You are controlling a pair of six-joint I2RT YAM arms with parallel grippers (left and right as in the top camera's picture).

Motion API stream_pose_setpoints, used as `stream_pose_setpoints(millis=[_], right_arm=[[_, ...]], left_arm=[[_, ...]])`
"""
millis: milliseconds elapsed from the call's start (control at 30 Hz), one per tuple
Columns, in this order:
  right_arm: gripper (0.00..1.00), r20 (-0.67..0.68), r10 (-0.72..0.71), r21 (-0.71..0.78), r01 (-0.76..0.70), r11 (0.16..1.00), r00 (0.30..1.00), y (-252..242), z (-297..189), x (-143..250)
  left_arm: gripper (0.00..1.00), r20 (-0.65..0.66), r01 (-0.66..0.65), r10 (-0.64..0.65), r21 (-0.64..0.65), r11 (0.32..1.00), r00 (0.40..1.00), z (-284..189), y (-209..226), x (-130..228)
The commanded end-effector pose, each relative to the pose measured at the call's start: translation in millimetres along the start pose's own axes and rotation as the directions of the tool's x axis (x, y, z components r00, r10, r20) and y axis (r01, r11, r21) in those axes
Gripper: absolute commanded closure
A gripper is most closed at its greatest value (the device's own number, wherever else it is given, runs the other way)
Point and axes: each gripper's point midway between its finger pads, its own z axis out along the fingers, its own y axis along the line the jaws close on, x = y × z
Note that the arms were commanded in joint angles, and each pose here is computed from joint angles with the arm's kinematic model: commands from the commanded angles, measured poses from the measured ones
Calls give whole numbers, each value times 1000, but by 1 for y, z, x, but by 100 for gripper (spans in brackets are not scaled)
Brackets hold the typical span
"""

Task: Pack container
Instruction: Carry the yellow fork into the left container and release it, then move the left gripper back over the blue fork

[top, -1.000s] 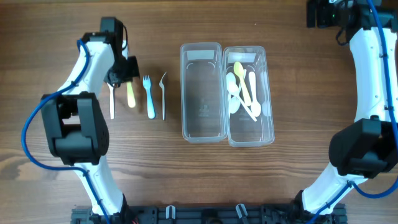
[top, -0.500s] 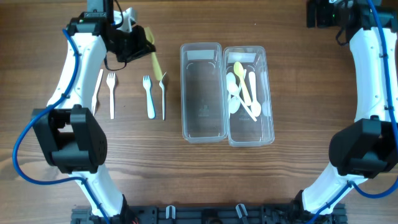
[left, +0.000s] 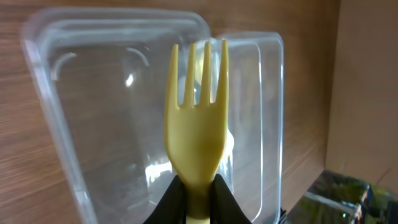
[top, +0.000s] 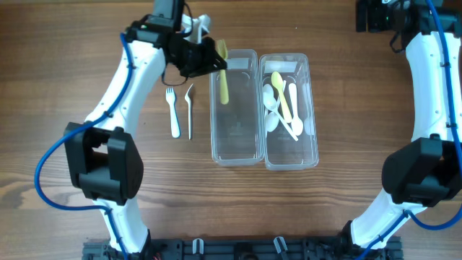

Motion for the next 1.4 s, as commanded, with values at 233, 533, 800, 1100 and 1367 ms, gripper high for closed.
stream_pose_setpoints(millis=[233, 533, 800, 1100, 1367], right_arm=[[0, -6, -11, 10, 11, 1000, 1000, 0, 1, 1], [0, -6, -10, 10, 10, 1000, 1000, 0, 1, 1], [0, -6, -11, 10, 11, 1000, 1000, 0, 1, 1], [0, -6, -11, 10, 11, 1000, 1000, 0, 1, 1], [0, -6, -11, 9, 11, 1000, 1000, 0, 2, 2]], left_arm=[[36, 26, -38, 38, -22, 999, 999, -5, -14, -1], [38, 143, -64, 65, -9, 998, 988, -34, -13, -27], [46, 270, 55, -31, -79, 995, 962, -104, 35, -45], [47, 181, 275, -214, -459, 845, 960, -104, 137, -1], [51, 58, 260, -270, -517, 816, 961, -45, 168, 11]])
